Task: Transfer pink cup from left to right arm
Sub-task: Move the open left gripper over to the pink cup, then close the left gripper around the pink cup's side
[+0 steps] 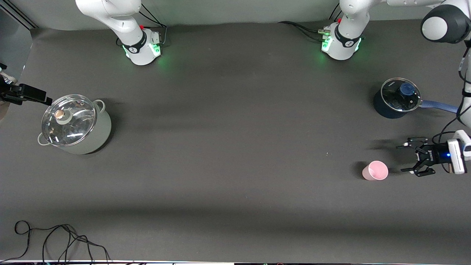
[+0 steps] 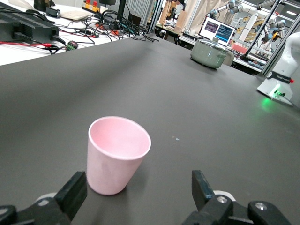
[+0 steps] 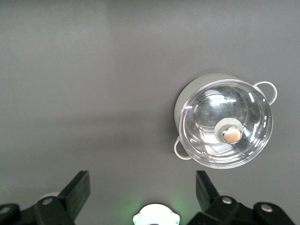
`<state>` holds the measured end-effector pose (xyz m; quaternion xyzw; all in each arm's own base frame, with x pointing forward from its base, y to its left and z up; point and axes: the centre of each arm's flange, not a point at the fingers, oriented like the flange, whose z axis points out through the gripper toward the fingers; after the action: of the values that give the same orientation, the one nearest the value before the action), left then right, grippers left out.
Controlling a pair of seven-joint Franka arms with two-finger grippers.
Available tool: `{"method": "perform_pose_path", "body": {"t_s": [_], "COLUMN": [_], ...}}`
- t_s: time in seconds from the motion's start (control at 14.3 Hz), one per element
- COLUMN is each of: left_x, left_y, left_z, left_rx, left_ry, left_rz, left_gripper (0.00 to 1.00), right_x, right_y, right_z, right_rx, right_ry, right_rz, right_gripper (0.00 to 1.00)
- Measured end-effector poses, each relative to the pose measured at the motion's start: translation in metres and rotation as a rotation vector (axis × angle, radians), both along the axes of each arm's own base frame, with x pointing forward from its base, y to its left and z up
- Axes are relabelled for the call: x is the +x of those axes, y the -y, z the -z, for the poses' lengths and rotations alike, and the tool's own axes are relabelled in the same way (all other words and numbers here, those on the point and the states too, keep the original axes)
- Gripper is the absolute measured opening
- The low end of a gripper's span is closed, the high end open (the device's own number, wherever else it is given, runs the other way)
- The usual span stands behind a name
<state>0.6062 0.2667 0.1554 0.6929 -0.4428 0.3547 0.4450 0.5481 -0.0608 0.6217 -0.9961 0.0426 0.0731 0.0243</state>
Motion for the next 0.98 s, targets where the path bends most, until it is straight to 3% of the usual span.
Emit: {"method": "perform_pose_path", "body": {"t_s": [0.63, 0.98], "left_x": [0.012, 0.019], "left_y": [0.007, 0.035], "left_z": [0.043, 0.062], "left_rx": [0.017, 0.032], "left_ry": [0.209, 0.246], "left_rz": [-0.084, -0.1], "left_gripper": [1.0, 1.0], "right_x": [0.0, 0.003], "right_y": [0.003, 0.004], "right_z": [0.0, 0.006], "right_rx": [0.024, 0.024], "right_ry": [0.003, -0.008], "right_rz": [0.011, 0.012], "right_gripper": [1.0, 1.0]}}
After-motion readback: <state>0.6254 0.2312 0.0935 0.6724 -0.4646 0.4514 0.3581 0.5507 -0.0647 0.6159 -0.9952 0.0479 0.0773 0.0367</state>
